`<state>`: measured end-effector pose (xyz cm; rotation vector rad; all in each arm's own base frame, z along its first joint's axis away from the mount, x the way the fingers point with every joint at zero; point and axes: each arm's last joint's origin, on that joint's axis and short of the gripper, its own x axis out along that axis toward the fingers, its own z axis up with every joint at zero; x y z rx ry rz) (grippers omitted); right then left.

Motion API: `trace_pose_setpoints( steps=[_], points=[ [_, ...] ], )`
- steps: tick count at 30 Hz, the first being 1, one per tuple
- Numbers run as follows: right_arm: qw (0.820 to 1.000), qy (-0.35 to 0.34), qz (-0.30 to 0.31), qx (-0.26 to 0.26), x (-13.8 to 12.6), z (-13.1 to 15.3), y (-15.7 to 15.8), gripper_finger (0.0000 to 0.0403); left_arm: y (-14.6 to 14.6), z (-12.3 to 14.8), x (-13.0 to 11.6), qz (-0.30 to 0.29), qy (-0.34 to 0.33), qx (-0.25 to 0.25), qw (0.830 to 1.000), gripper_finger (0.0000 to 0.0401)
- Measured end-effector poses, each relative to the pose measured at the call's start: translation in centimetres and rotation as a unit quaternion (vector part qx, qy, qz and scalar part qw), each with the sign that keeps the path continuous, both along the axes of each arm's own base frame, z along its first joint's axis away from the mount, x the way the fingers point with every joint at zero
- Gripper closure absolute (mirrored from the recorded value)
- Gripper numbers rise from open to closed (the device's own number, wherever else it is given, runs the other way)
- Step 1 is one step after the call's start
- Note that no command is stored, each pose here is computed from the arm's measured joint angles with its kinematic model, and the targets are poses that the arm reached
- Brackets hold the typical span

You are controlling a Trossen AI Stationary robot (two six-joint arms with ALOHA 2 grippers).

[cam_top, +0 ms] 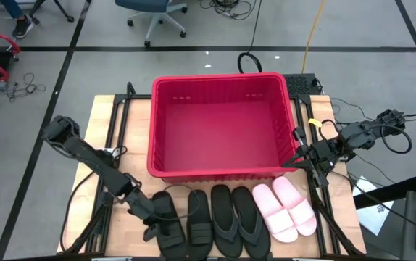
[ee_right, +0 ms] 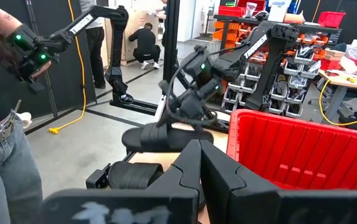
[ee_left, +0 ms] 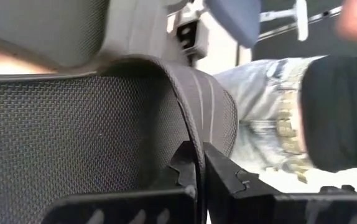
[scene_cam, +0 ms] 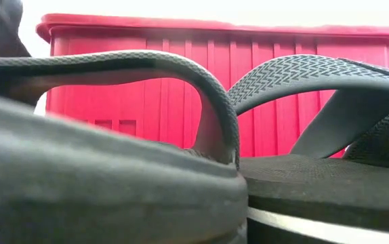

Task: Pick and place slides into bin
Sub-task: Put the left black slide into the red container

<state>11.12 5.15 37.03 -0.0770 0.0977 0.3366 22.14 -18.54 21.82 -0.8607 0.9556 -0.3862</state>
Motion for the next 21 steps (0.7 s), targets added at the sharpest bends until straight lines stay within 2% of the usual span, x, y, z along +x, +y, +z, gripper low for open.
trace_pose_setpoints(
  steps=[7, 15, 21],
  points=[
    [1.0, 0.0, -0.003, 0.0, 0.0, 0.0, 0.0, 0.0403, 1.3, 3.1, -1.6, 0.007, -0.033, -0.022, 0.999, 0.04],
    [1.0, -0.001, -0.004, -0.003, 0.0, 0.0, 0.0, 0.0403, 2.7, 6.1, -3.0, 0.018, -0.077, -0.07, 0.994, 0.0401],
    [1.0, -0.005, -0.028, -0.013, 0.1, 0.0, -0.2, 0.0403, 3.4, 9.1, -3.9, 0.011, -0.126, -0.093, 0.988, 0.0401]
  ],
)
